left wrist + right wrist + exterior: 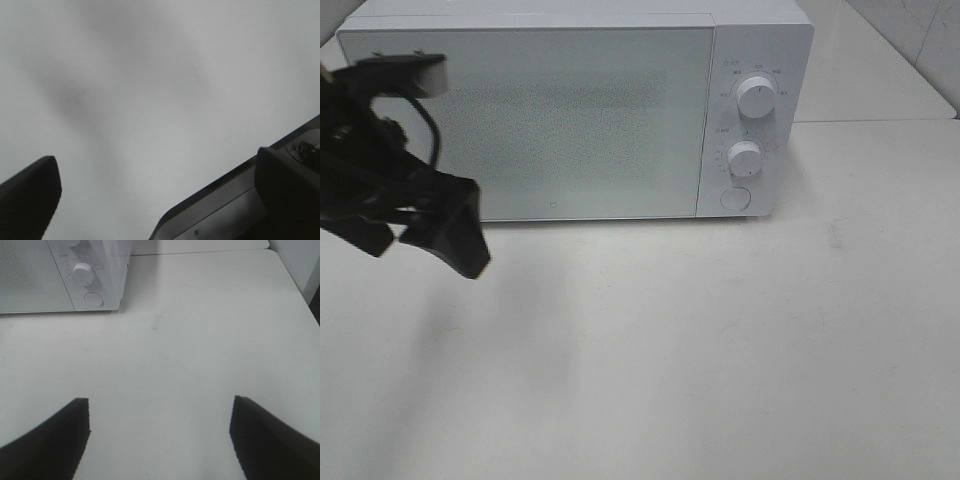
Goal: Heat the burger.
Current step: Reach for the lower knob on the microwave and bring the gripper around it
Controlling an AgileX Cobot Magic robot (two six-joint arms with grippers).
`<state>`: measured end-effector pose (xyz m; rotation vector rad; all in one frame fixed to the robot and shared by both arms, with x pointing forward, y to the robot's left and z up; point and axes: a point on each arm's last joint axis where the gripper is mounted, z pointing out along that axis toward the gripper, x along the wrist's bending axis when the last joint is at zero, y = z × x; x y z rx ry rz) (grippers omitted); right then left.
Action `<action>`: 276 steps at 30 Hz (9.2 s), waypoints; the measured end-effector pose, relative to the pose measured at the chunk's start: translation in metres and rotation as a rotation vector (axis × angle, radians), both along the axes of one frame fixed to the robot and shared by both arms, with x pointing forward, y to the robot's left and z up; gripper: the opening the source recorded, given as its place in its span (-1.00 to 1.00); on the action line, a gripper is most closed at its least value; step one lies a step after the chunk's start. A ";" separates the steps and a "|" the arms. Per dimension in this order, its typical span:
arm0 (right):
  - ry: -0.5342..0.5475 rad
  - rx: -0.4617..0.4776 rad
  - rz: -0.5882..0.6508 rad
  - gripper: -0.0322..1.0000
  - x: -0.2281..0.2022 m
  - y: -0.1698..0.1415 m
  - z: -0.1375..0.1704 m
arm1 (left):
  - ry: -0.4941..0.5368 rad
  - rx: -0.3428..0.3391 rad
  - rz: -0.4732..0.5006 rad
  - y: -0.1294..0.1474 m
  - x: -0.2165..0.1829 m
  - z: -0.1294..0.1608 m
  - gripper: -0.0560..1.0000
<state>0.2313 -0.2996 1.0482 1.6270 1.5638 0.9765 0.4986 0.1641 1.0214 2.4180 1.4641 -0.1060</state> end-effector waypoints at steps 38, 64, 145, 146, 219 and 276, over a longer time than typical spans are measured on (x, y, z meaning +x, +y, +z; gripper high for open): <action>0.000 0.000 0.000 0.53 0.000 0.000 0.000 | -0.486 0.036 0.459 0.129 -0.201 0.045 0.95; 0.000 0.000 0.000 0.53 0.000 0.000 0.000 | -0.917 -0.007 0.429 0.126 -0.268 0.035 0.95; -0.106 0.002 0.006 0.53 0.147 0.007 0.027 | -0.919 -0.007 0.429 0.126 -0.269 0.035 0.95; -0.108 0.002 0.006 0.53 0.151 0.007 0.026 | -0.919 -0.007 0.429 0.126 -0.269 0.035 0.95; -0.337 -0.208 0.044 0.53 0.230 0.121 -0.113 | -0.919 -0.007 0.429 0.126 -0.269 0.035 0.95; -0.326 -0.105 -0.062 0.49 0.327 0.156 -0.166 | -0.919 -0.007 0.429 0.126 -0.269 0.035 0.95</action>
